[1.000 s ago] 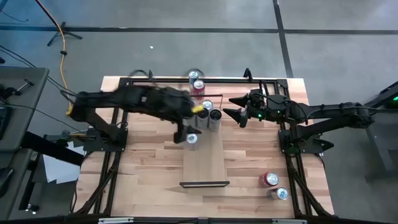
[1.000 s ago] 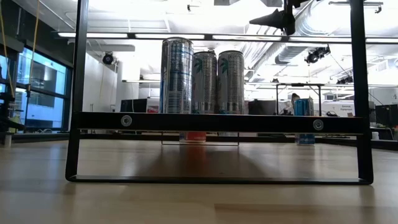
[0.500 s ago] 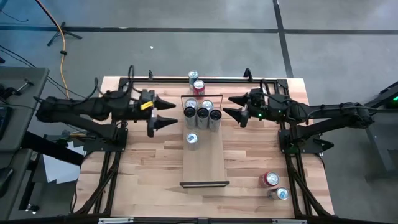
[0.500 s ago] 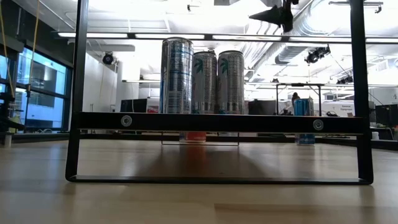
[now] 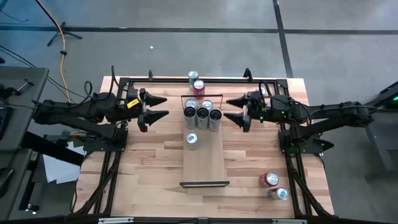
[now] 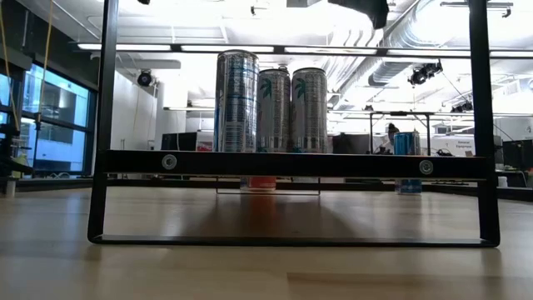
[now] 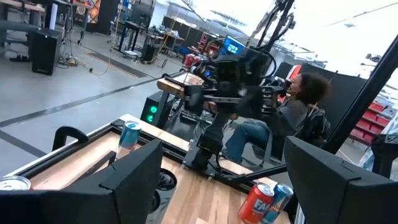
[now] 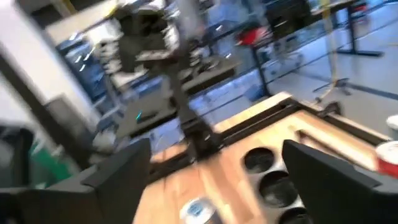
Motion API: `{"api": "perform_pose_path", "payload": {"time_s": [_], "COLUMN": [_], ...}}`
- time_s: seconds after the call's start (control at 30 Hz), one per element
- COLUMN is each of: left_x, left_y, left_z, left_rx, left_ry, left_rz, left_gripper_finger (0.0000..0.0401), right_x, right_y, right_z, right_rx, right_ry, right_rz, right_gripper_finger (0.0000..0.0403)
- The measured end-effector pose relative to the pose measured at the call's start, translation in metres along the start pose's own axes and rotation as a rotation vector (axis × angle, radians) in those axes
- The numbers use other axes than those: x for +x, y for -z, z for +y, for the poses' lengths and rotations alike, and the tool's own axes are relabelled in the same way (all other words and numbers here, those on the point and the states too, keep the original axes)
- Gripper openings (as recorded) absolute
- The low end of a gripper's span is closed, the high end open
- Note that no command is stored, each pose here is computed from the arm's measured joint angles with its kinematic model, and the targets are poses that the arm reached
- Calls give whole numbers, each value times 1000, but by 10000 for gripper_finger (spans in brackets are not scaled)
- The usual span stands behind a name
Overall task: Place canned beverage on shelf
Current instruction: Put the left blue soda can on the shelf
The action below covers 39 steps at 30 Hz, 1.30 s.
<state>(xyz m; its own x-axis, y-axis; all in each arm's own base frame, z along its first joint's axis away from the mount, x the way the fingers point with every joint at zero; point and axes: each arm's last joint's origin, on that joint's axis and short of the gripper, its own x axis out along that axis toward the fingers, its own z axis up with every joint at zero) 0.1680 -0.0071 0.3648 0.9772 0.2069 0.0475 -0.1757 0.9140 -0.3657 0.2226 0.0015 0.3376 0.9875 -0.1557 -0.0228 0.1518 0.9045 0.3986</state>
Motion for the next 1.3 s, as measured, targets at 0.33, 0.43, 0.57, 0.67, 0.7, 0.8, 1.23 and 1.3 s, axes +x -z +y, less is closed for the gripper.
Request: {"api": "perform_pose_path", "payload": {"time_s": [0.33, 0.43, 0.57, 0.67, 0.7, 0.8, 1.23, 1.3], "left_x": [0, 0, 0, 0, 0, 0, 0, 0], "left_y": [0, 0, 1, 1, 1, 1, 6, 6], "left_z": [0, 1, 1, 1, 1, 1, 3, 3], "left_rx": [33, 64, 85, 85, 85, 88, 104, 104], "left_ry": [0, -18, -26, -26, -26, -34, -54, -58], "left_rz": [3, -3, 0, -1, -1, 5, 50, 48], "left_gripper_finger": [294, 294, 294, 294, 294, 294, 294, 294], "right_x": [39, 54, 75, 89, 93, 105, 135, 135], "right_y": [19, 32, 54, 74, 81, 103, 146, 146], "right_z": [60, 70, 74, 72, 70, 66, 60, 59], "right_rx": [-242, -284, -255, -232, -221, -179, 67, 132], "right_ry": [-95, -80, -16, 25, 40, 103, 230, 260], "right_rz": [332, 444, 542, 599, 618, 662, 614, 598], "right_gripper_finger": [101, 21, 22, 9, 5, 6, 0, 0]}}
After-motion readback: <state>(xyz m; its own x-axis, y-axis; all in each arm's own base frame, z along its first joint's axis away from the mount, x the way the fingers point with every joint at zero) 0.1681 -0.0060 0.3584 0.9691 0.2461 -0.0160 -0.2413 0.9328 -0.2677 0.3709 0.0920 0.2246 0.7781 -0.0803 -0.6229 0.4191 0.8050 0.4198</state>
